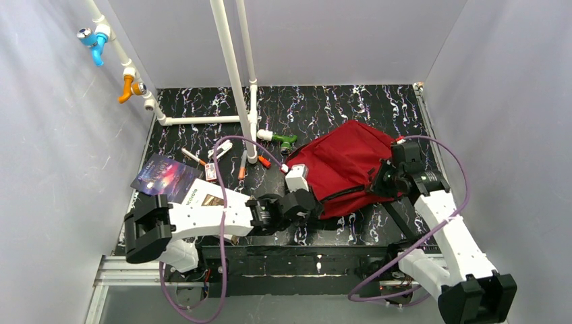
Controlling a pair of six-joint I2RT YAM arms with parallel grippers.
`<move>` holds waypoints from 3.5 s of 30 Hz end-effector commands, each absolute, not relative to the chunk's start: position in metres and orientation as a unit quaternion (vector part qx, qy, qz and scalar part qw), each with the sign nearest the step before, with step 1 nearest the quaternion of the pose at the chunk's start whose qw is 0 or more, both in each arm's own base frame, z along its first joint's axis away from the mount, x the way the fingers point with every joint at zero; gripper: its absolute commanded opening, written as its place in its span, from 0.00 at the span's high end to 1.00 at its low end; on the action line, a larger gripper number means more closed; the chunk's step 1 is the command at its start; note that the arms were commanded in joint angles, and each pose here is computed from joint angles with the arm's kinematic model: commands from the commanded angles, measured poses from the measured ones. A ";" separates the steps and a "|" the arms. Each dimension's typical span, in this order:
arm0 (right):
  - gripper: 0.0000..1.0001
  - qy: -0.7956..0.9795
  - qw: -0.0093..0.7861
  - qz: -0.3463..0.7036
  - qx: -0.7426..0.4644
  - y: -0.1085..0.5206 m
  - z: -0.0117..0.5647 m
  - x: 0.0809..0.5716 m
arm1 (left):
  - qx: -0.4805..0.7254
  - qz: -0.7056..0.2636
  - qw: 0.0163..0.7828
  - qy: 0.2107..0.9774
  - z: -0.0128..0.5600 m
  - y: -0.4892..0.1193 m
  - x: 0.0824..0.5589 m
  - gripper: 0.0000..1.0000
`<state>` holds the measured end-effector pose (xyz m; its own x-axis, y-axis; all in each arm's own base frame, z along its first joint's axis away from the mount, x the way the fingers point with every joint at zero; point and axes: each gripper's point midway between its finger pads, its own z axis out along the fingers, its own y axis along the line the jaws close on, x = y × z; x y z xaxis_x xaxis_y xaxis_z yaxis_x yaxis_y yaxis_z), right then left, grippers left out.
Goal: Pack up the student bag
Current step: Unzip the student bag at the center of the board.
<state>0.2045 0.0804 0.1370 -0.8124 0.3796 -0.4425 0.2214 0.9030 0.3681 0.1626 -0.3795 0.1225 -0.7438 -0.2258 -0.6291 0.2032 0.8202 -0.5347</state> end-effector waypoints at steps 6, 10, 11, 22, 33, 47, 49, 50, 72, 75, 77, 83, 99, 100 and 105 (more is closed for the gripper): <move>0.92 0.928 0.348 -0.009 0.135 0.022 0.161 0.282 | 0.181 -0.368 0.226 0.884 0.104 -0.383 0.110 1.00; 0.58 0.950 0.299 0.052 0.077 0.054 0.161 0.270 | 0.226 -0.445 0.191 0.845 0.133 -0.434 0.099 1.00; 0.52 0.952 0.291 0.067 0.069 0.059 0.165 0.262 | 0.226 -0.455 0.191 0.840 0.138 -0.442 0.101 1.00; 0.22 0.918 0.227 0.311 0.100 0.129 0.179 0.175 | 0.228 -0.483 0.159 0.830 0.140 -0.461 0.109 1.00; 0.17 0.898 0.155 0.372 0.175 0.149 0.133 0.162 | 0.219 -0.530 0.126 0.809 0.152 -0.466 0.105 1.00; 0.99 0.820 0.146 0.444 0.330 0.163 0.148 0.194 | 0.163 -0.443 0.170 0.865 0.103 -0.436 0.125 0.74; 0.99 0.822 0.146 0.442 0.328 0.164 0.150 0.197 | 0.160 -0.440 0.185 0.864 0.106 -0.437 0.128 0.70; 0.99 0.821 0.146 0.444 0.328 0.164 0.151 0.198 | 0.161 -0.440 0.194 0.862 0.108 -0.438 0.129 0.68; 0.99 0.908 0.323 0.149 0.222 0.053 0.149 0.251 | 0.069 -0.252 0.326 0.908 0.091 -0.274 0.159 1.00; 0.79 0.916 0.347 0.145 0.140 0.059 0.173 0.259 | 0.116 -0.353 0.302 0.878 0.120 -0.323 0.148 1.00; 0.59 0.927 0.333 0.132 0.110 0.062 0.176 0.256 | 0.139 -0.379 0.276 0.872 0.131 -0.351 0.144 1.00; 0.33 0.963 0.261 0.056 0.033 0.064 0.169 0.215 | 0.190 -0.443 0.232 0.845 0.148 -0.415 0.136 1.00; 0.18 0.869 0.226 0.378 0.227 0.169 0.173 0.199 | 0.179 -0.496 0.191 0.828 0.156 -0.431 0.120 1.00; 0.26 0.869 0.230 0.373 0.231 0.168 0.172 0.204 | 0.180 -0.496 0.188 0.828 0.155 -0.432 0.118 1.00; 0.93 0.871 0.293 0.311 0.242 0.145 0.170 0.224 | 0.154 -0.473 0.202 0.844 0.147 -0.419 0.123 1.00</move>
